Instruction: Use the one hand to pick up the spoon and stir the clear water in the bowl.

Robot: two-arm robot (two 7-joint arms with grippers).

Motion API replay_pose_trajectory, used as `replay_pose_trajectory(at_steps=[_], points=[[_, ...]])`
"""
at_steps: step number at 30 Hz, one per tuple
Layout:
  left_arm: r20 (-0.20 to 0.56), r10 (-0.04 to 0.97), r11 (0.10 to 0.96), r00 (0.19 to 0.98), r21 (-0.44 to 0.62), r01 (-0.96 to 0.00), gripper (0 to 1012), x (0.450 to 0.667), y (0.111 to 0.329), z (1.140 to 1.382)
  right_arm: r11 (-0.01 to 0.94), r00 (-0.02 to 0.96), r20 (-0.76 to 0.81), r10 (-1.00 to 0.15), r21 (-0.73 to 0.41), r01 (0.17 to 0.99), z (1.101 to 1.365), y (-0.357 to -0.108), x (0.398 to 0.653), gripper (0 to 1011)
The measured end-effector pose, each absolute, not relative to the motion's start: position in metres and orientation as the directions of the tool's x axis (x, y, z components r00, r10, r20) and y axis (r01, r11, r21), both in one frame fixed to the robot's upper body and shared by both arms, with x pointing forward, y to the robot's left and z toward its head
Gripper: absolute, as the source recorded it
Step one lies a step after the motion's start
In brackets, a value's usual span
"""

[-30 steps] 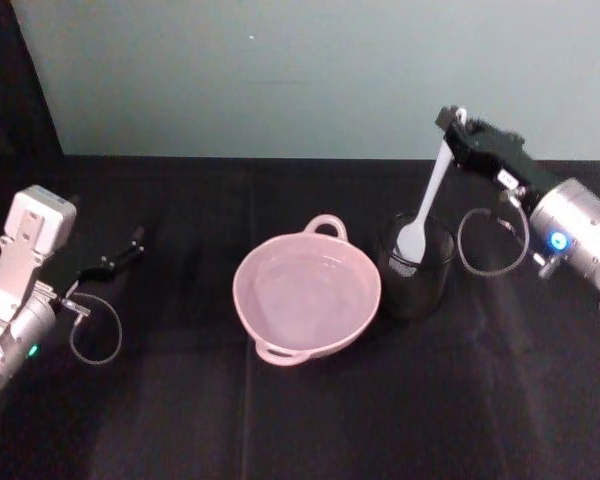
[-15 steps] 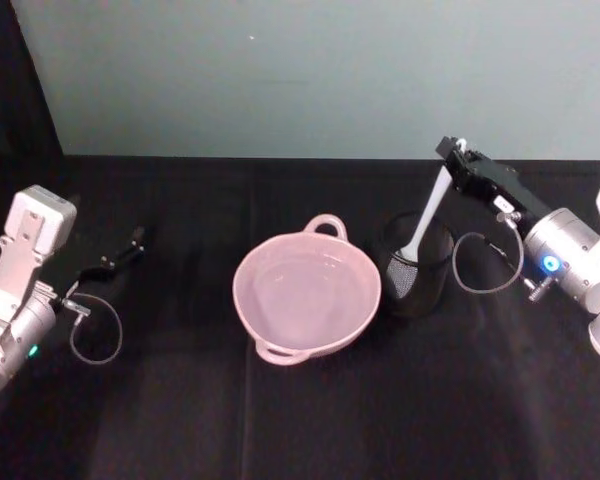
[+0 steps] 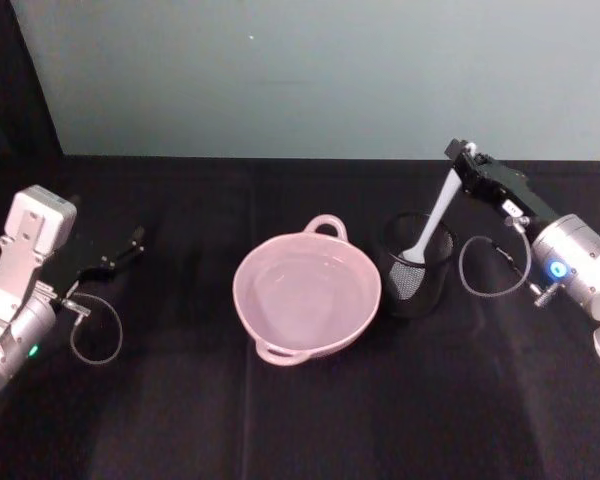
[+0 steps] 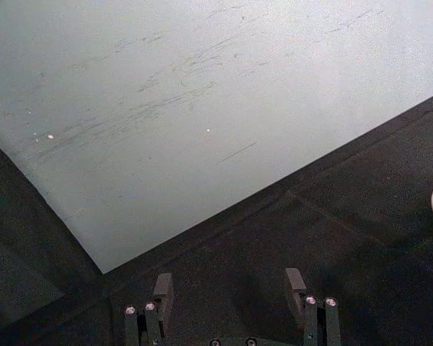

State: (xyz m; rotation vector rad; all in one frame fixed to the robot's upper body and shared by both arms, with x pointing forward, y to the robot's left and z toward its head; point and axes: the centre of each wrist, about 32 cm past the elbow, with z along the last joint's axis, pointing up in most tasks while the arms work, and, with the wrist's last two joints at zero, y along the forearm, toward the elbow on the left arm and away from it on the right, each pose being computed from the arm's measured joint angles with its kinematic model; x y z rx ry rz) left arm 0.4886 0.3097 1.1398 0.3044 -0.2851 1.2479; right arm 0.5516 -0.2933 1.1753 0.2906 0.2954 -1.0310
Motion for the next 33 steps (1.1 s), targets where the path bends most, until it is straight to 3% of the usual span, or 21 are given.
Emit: replay_pose_trajectory(at_steps=[2, 19, 25, 29, 33], points=[[0.374, 0.880, 0.287, 0.292, 0.070, -0.955, 1011, 0.489, 0.310, 1.140, 0.475, 0.474, -0.371, -0.799, 0.094, 0.875, 1.176, -0.294, 0.551, 169], [0.374, 0.880, 0.287, 0.292, 0.070, -0.955, 1011, 0.489, 0.310, 1.140, 0.466, 0.430, -0.364, -0.826, -0.012, 0.885, 1.175, -0.308, 0.533, 732], [0.374, 0.880, 0.287, 0.292, 0.070, -0.955, 1011, 0.489, 0.310, 1.140, 0.494, 0.442, -0.325, -0.836, -0.096, 0.864, 1.194, -0.315, 0.521, 915], [0.374, 0.880, 0.287, 0.292, 0.070, -0.955, 1011, 0.489, 0.310, 1.140, 0.512, 0.458, -0.261, -0.850, -0.200, 0.836, 1.222, -0.328, 0.513, 1000], [0.374, 0.880, 0.287, 0.292, 0.070, -0.955, 1011, 0.489, 0.310, 1.140, 0.510, 0.472, -0.194, -0.860, -0.286, 0.811, 1.242, -0.339, 0.507, 1002]])
